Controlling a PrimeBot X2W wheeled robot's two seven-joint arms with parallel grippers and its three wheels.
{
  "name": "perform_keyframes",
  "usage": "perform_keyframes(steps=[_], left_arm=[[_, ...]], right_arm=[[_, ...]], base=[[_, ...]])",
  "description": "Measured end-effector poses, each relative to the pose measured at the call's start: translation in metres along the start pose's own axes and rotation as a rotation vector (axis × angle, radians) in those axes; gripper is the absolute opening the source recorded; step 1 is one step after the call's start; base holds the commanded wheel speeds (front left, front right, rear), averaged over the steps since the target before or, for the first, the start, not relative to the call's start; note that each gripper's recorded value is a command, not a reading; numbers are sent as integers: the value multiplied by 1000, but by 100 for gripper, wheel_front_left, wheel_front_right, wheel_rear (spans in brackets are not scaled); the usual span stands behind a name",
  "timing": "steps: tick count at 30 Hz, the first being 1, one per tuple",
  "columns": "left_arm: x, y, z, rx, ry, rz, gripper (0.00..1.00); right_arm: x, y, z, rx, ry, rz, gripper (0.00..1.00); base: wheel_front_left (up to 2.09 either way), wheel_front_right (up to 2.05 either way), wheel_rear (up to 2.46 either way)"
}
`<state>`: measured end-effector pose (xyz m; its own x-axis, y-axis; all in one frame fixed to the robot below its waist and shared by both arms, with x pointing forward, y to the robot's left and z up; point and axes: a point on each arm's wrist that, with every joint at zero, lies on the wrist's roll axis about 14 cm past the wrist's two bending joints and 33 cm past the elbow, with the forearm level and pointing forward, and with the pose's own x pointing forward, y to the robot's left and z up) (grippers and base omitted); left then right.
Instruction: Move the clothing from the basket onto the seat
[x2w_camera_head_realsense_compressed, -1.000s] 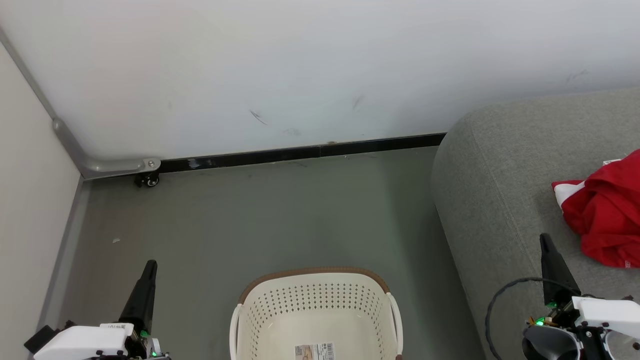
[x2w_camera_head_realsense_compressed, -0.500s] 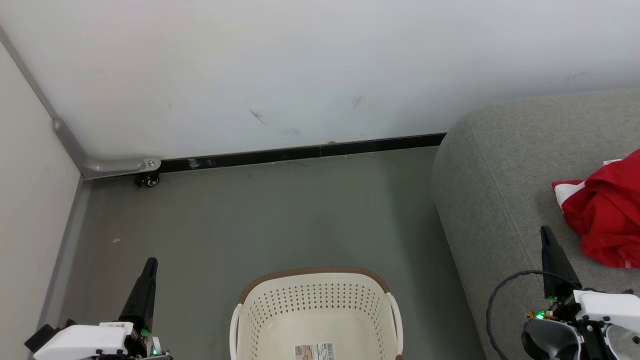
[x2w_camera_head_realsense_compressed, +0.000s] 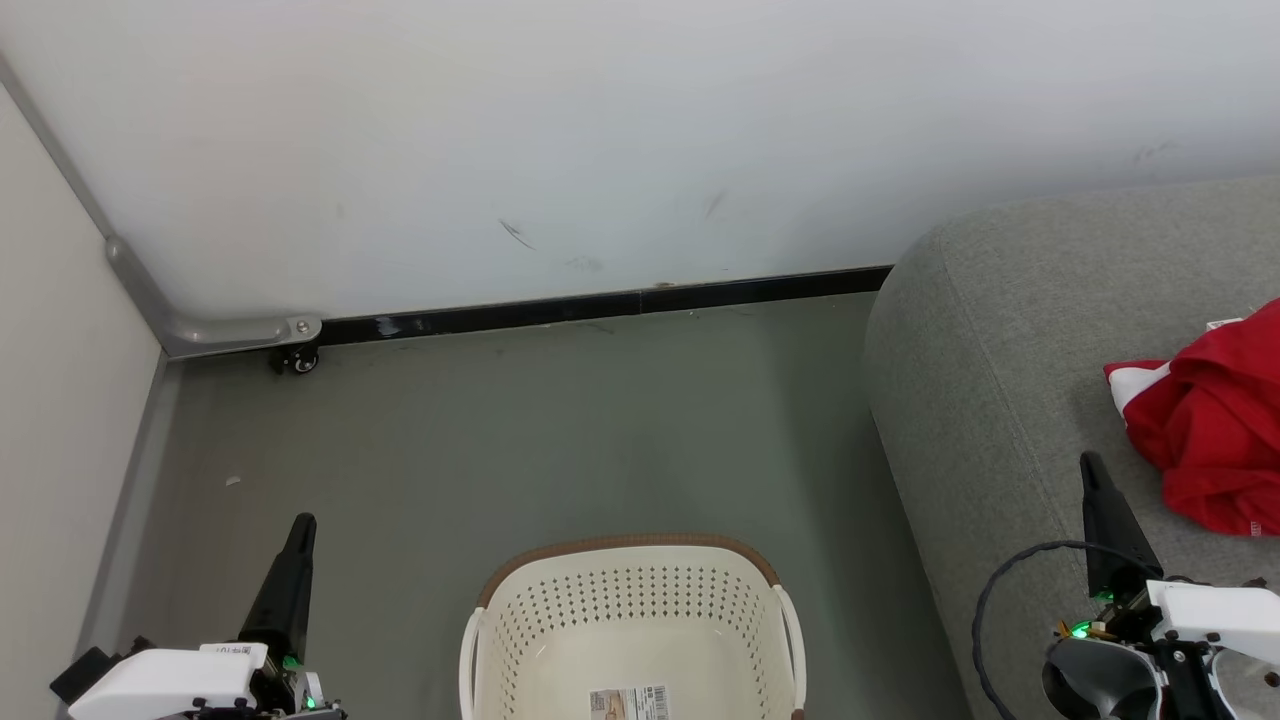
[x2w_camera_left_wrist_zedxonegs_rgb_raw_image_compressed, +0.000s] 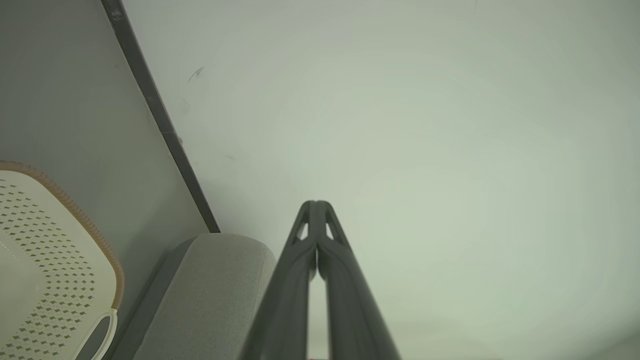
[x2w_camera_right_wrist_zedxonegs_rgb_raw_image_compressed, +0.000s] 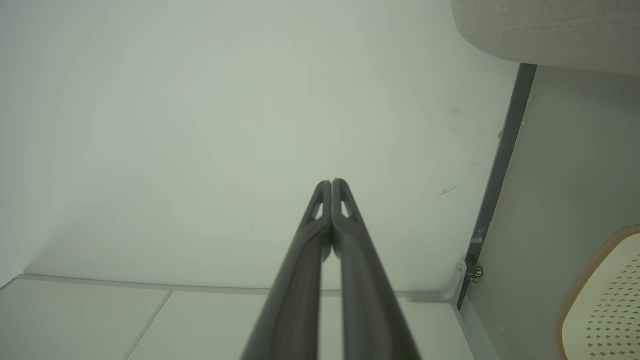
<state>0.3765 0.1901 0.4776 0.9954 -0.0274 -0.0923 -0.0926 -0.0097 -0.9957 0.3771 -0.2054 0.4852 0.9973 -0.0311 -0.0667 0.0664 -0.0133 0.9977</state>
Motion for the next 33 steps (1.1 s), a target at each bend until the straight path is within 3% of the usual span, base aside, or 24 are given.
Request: perform_keyframes(steps=[33], left_arm=[[0,-1,-2,2,1,-4,0]], right_arm=[[0,0,1,1,-1,0,0]], base=[[0,0,0]])
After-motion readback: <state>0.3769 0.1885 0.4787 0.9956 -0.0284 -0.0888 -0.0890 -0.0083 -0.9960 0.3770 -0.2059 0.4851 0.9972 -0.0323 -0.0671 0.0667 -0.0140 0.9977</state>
